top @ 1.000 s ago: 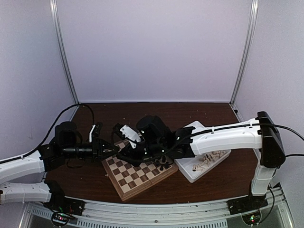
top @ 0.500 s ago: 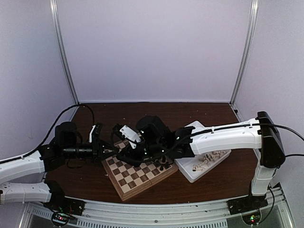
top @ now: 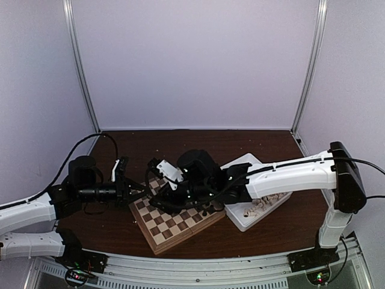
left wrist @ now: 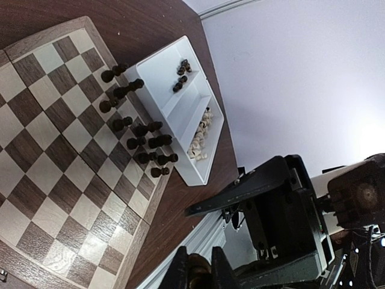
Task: Set up the chess pieces on the board
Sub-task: Pick up the chess piece from the storage box.
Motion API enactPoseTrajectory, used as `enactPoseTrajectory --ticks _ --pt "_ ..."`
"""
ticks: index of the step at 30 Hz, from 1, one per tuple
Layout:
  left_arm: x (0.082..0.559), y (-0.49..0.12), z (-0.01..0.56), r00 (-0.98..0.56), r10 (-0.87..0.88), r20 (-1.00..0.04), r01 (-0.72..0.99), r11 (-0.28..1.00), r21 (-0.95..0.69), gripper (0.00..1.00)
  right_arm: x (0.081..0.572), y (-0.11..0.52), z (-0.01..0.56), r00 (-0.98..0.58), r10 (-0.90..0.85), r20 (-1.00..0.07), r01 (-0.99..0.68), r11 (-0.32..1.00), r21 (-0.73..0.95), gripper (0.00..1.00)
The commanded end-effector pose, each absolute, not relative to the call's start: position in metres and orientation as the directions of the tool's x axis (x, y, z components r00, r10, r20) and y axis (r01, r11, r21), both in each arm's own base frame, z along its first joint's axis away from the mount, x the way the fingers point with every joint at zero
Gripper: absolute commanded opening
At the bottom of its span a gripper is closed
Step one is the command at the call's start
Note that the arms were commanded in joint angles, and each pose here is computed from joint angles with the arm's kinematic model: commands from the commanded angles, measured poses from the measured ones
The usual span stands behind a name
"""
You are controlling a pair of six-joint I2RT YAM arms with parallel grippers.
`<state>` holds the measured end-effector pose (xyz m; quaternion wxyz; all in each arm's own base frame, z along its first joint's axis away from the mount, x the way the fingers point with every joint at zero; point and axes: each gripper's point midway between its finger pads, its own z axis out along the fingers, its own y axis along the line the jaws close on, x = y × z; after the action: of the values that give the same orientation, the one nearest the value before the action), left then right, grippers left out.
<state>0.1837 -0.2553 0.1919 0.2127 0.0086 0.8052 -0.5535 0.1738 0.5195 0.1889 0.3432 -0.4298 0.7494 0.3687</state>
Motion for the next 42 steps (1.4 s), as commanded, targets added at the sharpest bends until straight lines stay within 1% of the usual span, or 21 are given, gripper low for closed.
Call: enactPoseTrajectory --ticks 1,5,11,21,24,30,32,37,42 --pt "0.189 -0.256 0.207 -0.894 -0.267 -0.359 0.264 0.335 -0.905 0.07 0.175 0.505 0.225 -0.385 -0.273 -0.882 -0.884 0.382 0.268 0.57" --pt "0.189 -0.262 0.219 -0.901 -0.273 -0.337 0.261 0.280 -0.924 0.06 0.172 0.490 0.241 -0.380 -0.221 -0.898 -0.881 0.383 0.279 0.57" --pt "0.190 -0.270 0.245 -0.916 -0.294 -0.272 0.240 0.140 -0.961 0.06 0.164 0.474 0.267 -0.360 -0.106 -0.927 -0.888 0.344 0.305 0.57" --pt "0.189 -0.272 0.275 -0.915 -0.301 -0.267 0.256 0.076 -0.964 0.06 0.165 0.483 0.291 -0.376 -0.018 -0.926 -0.880 0.319 0.351 0.55" --pt "0.189 -0.272 0.278 -0.917 -0.300 -0.262 0.255 0.064 -0.965 0.06 0.168 0.489 0.289 -0.381 -0.031 -0.924 -0.878 0.326 0.351 0.53" --pt "0.190 -0.272 0.290 -0.916 -0.316 -0.246 0.256 0.011 -0.967 0.05 0.169 0.490 0.283 -0.385 -0.018 -0.923 -0.871 0.337 0.357 0.53" --pt "0.190 -0.273 0.293 -0.916 -0.317 -0.245 0.258 -0.001 -0.966 0.05 0.170 0.489 0.283 -0.383 -0.015 -0.924 -0.870 0.343 0.355 0.52" --pt "0.191 -0.273 0.293 -0.917 -0.317 -0.244 0.258 -0.002 -0.966 0.05 0.171 0.489 0.283 -0.381 -0.014 -0.924 -0.870 0.345 0.353 0.42" --pt "0.190 -0.273 0.294 -0.917 -0.316 -0.242 0.258 -0.007 -0.966 0.05 0.173 0.488 0.277 -0.384 -0.022 -0.923 -0.864 0.362 0.351 0.40"
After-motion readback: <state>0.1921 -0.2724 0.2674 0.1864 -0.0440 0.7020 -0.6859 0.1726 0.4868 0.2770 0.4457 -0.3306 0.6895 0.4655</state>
